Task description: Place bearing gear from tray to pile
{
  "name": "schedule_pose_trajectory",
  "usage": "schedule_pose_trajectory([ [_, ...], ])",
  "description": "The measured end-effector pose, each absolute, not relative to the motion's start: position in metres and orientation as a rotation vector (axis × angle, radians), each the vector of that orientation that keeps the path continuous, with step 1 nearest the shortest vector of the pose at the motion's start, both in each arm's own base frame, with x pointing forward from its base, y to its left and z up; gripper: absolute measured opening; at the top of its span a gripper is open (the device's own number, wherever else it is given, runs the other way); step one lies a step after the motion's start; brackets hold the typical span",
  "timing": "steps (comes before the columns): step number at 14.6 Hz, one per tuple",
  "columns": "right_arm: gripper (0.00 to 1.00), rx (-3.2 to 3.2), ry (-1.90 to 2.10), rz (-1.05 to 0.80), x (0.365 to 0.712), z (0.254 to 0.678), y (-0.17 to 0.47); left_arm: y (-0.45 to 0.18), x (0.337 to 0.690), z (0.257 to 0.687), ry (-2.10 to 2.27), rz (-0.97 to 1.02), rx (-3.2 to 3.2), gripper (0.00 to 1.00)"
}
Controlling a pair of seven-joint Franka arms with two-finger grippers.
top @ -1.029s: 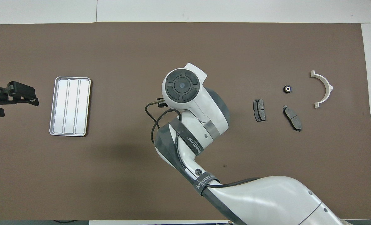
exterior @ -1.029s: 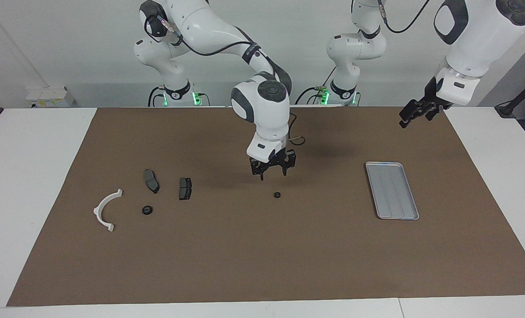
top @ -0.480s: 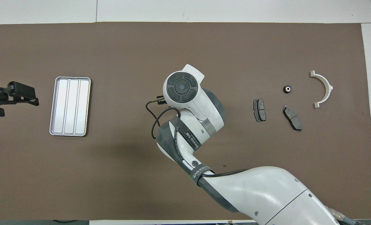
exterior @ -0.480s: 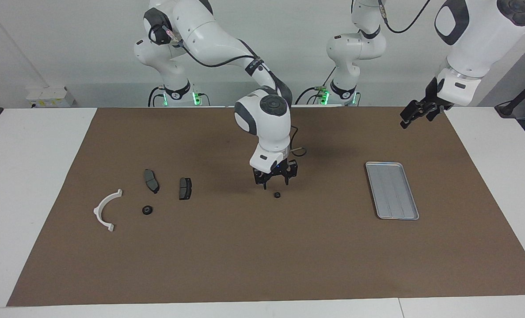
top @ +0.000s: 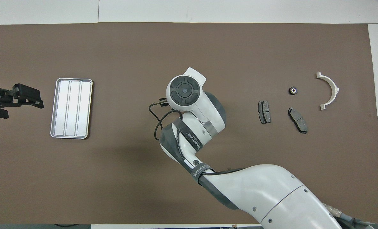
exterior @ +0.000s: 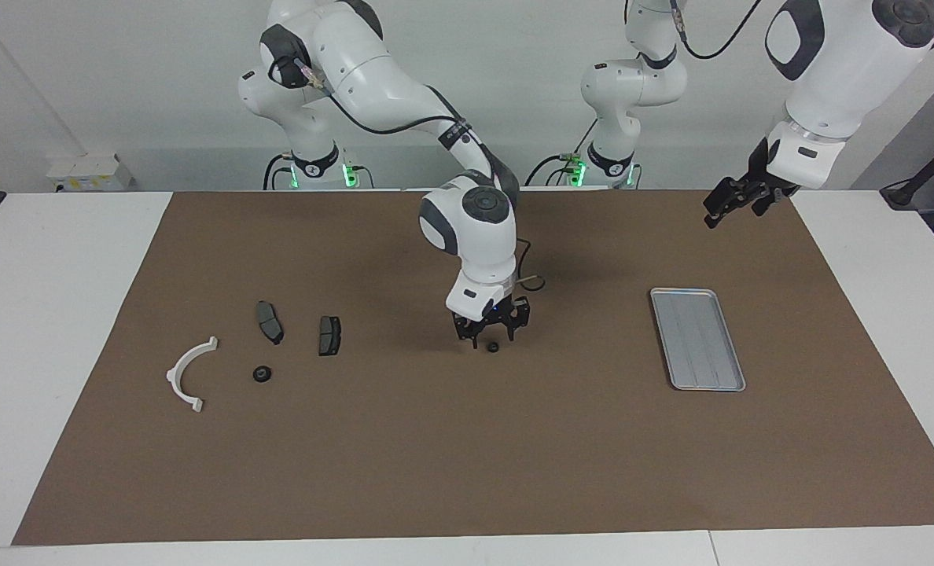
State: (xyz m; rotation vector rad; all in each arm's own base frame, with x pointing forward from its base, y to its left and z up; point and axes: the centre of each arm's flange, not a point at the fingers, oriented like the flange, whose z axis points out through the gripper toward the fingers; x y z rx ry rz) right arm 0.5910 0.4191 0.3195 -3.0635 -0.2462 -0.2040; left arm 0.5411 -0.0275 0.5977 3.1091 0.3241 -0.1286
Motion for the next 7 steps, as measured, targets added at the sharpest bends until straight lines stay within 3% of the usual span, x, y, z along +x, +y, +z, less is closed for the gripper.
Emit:
schedule_pose_trajectory([
  [7, 0.70, -3.066, -0.250, -0.193, 0.590, 0.306, 0.421, -0.029, 0.541, 0.598, 0.270, -0.126, 3.113, 1.00],
])
